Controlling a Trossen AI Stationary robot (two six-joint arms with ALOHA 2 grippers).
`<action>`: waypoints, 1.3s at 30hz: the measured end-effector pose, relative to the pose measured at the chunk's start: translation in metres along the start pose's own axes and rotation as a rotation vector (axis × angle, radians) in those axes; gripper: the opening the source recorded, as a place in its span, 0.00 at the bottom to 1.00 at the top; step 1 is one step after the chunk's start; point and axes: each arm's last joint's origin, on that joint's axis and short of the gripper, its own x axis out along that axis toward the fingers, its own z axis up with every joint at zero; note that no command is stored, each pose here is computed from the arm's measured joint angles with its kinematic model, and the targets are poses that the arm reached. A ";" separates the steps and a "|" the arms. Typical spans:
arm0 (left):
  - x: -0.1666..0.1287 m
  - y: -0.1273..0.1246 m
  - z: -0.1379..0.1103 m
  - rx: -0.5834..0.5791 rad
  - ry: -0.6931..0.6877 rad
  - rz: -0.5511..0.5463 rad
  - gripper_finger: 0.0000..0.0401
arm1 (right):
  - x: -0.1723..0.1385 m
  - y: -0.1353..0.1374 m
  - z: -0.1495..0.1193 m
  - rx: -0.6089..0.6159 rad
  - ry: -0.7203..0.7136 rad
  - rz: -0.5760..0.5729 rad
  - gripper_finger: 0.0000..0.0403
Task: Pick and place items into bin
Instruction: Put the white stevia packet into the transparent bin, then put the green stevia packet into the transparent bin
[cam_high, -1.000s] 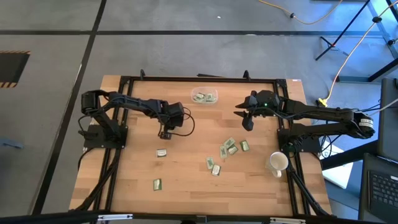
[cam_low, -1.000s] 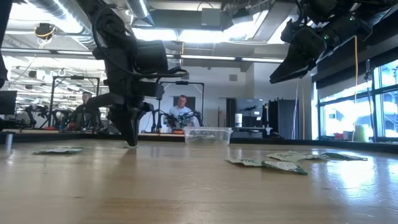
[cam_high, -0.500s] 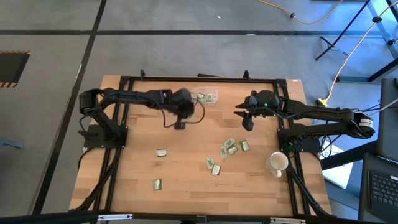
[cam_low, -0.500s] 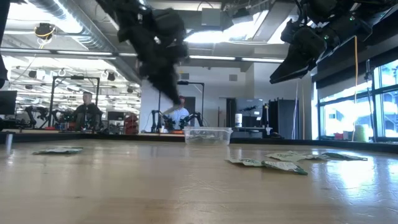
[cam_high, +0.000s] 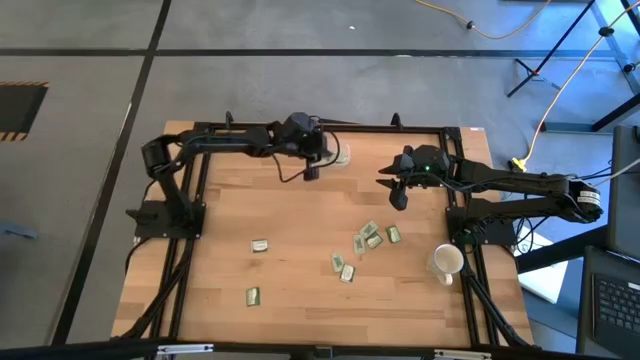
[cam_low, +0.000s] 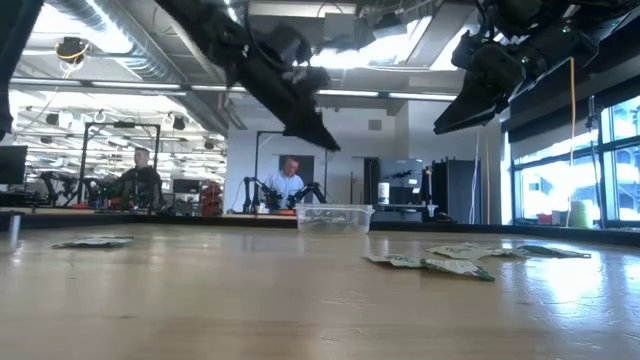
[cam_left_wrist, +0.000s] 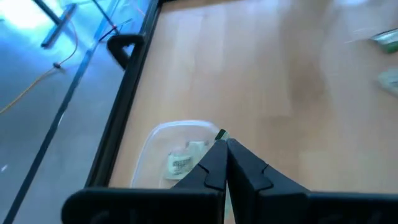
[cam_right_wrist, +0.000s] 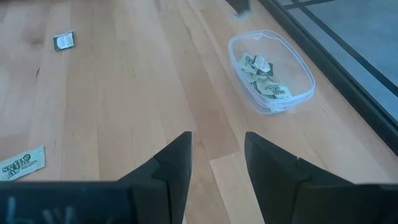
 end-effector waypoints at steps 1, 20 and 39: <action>0.006 0.003 -0.005 -0.007 0.009 0.006 0.00 | 0.000 0.000 0.000 0.000 0.001 0.000 0.38; 0.039 0.027 -0.047 -0.174 0.114 0.029 0.13 | 0.000 0.000 -0.001 0.003 0.006 0.000 0.38; -0.058 -0.049 0.027 0.162 0.061 -0.125 0.22 | 0.000 0.000 -0.002 0.028 0.016 0.001 0.38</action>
